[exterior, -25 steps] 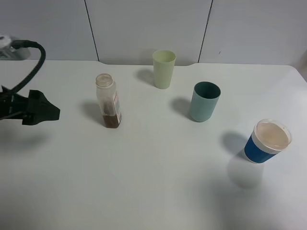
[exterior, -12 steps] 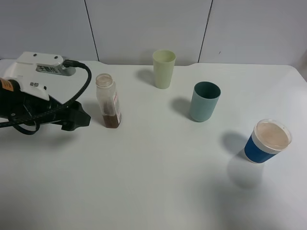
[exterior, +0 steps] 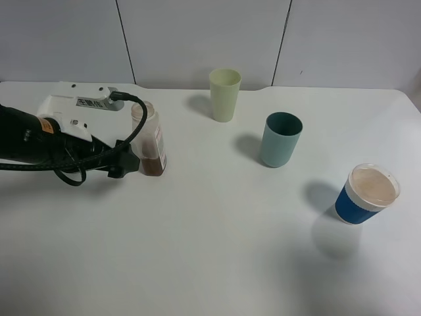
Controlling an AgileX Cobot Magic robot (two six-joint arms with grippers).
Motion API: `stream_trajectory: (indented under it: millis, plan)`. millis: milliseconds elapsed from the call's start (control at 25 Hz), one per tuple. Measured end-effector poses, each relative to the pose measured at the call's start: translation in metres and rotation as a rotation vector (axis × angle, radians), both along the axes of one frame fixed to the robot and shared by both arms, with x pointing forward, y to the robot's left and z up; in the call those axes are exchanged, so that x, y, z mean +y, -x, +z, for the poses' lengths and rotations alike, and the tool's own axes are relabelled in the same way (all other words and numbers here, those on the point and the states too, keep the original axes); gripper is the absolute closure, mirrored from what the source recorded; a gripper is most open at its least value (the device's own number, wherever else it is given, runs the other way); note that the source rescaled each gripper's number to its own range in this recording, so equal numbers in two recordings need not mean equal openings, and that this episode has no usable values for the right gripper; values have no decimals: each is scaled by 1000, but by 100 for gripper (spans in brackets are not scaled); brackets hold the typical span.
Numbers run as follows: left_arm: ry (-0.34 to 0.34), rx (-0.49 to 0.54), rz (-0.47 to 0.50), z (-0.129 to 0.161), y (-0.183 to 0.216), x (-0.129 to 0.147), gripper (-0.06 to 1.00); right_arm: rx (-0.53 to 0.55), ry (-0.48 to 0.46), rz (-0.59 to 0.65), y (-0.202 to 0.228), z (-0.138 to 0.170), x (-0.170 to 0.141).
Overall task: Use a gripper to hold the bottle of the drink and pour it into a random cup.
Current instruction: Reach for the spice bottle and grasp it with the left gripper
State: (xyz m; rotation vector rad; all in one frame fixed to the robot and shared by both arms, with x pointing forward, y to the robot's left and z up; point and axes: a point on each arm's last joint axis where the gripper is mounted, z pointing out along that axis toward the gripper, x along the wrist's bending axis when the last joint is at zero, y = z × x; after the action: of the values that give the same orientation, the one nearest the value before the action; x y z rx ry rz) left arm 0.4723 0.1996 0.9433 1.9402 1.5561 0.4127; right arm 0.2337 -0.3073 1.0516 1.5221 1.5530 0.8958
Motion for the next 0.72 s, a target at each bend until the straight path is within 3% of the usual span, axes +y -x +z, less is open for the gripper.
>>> stream_trajectory:
  millis: [280,480,720]
  plan:
    - [33,-89,58,-17,-1,3,-6,0,0,0,0,0,0]
    - [63,-206,26,-22,9,-5,-6,0,0,0,0,0,0]
    - [58,-172,40,-42,8,-9,-6,0,0,0,0,0,0]
